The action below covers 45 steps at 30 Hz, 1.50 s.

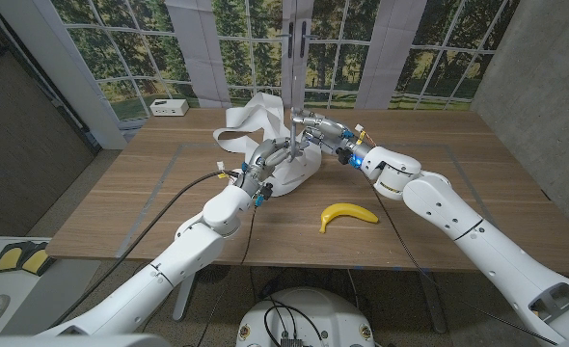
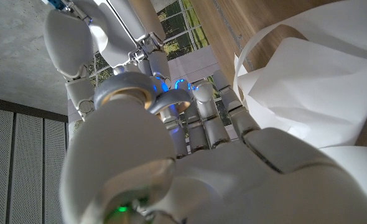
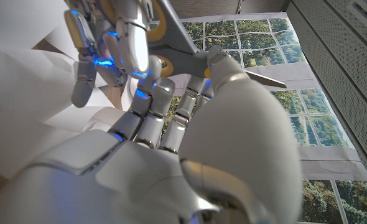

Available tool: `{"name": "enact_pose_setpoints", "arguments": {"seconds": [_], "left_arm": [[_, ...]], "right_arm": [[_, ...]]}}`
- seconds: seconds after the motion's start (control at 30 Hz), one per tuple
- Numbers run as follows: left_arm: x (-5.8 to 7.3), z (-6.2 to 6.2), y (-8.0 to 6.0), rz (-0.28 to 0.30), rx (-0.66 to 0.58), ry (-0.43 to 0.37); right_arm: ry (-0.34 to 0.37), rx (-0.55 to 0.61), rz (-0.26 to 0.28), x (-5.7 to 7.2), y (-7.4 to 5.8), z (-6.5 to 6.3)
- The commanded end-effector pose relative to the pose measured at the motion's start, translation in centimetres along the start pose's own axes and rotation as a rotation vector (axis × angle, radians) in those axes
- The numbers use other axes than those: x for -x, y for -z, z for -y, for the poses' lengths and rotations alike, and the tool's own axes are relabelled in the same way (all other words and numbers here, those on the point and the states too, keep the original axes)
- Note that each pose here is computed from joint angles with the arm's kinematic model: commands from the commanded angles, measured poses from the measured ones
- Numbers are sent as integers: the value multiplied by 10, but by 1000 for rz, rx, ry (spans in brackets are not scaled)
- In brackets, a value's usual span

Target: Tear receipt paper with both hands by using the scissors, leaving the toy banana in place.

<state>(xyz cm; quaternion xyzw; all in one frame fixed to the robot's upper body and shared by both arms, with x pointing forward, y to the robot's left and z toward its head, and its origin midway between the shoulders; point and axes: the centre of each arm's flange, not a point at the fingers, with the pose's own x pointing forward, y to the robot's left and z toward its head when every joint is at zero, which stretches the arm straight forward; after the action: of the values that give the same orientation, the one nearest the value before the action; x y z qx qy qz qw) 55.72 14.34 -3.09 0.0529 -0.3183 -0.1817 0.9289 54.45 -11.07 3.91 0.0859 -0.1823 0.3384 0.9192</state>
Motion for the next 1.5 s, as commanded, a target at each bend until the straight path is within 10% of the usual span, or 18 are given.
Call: {"name": "enact_pose_setpoints", "arguments": {"seconds": [0.03, 1.5], "left_arm": [[3, -2, 3, 4, 73, -32], [0, -6, 8, 42, 192, 17]], "right_arm": [[-4, -2, -11, 1, 3, -2], [-25, -7, -34, -2, 5, -4]]}}
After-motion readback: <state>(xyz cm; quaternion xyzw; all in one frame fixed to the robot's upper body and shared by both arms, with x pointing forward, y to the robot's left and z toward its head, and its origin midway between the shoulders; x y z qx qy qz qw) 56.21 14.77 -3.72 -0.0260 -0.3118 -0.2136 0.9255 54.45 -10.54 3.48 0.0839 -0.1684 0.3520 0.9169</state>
